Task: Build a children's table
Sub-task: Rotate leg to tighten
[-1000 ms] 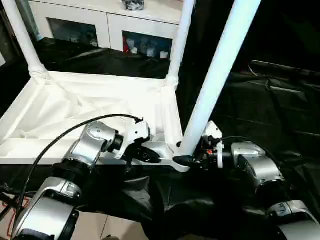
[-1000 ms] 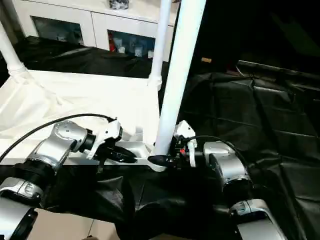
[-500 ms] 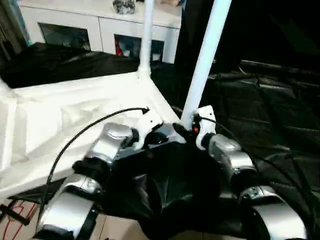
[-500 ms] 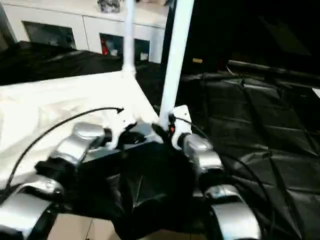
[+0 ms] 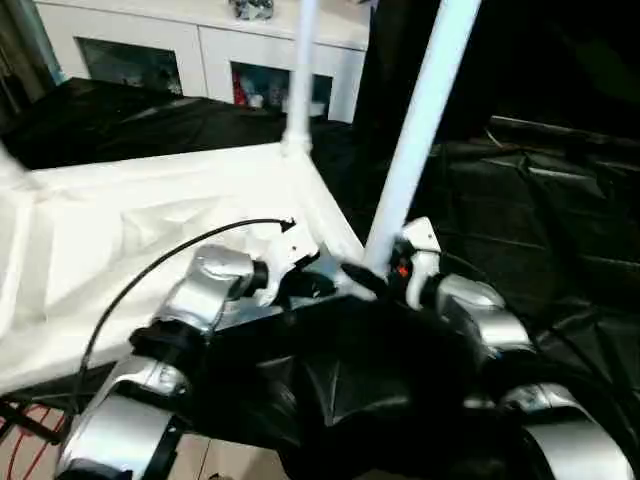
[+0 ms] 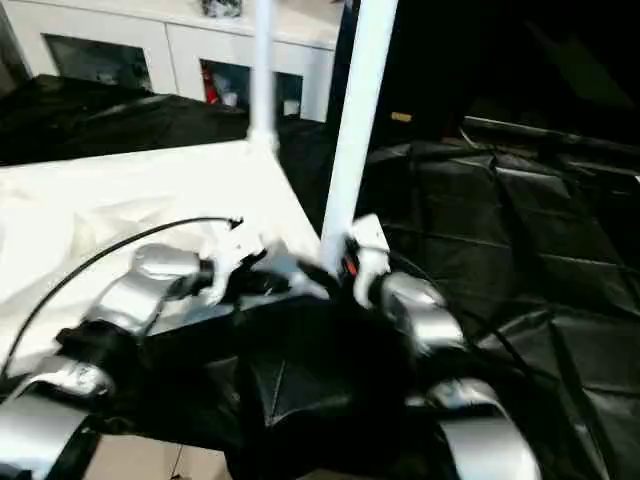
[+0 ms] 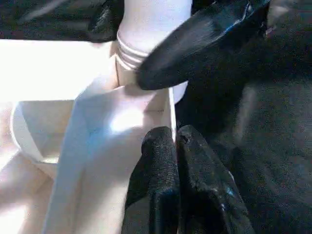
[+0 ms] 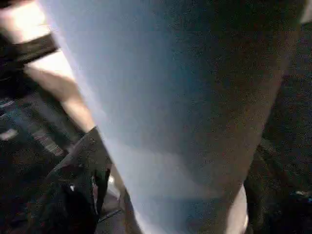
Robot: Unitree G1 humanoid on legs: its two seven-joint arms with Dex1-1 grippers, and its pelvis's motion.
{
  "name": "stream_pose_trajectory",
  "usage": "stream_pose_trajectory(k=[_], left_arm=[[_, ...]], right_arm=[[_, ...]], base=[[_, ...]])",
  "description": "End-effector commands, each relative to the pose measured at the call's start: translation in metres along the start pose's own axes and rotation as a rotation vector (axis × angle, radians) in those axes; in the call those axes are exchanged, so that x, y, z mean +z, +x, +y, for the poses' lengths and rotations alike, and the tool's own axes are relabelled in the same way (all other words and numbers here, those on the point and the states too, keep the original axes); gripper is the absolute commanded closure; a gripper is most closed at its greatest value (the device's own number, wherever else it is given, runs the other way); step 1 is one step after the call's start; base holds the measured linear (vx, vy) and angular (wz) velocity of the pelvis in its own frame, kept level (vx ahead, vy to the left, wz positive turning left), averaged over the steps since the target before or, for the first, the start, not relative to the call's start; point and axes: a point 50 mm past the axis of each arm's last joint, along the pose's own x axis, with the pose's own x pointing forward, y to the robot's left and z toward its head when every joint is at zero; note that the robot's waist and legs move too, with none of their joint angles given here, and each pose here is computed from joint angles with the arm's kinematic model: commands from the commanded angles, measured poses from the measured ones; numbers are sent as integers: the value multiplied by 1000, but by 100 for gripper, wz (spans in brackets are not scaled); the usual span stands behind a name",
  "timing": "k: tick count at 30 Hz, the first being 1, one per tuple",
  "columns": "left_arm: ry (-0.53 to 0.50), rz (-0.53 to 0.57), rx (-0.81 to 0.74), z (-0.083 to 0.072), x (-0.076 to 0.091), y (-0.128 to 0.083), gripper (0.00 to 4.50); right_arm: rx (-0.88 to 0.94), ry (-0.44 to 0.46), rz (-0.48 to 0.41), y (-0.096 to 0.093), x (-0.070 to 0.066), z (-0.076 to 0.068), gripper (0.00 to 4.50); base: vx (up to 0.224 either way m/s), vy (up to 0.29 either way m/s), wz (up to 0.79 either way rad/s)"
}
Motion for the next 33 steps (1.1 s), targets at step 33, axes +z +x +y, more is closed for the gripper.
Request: stream_pose_trajectory(k=[33], left_arm=[[-4, -18, 68, 3, 13, 21, 450]], right_arm=[[-98, 83, 173, 13, -26, 7, 188]], base=[[0, 0, 0]])
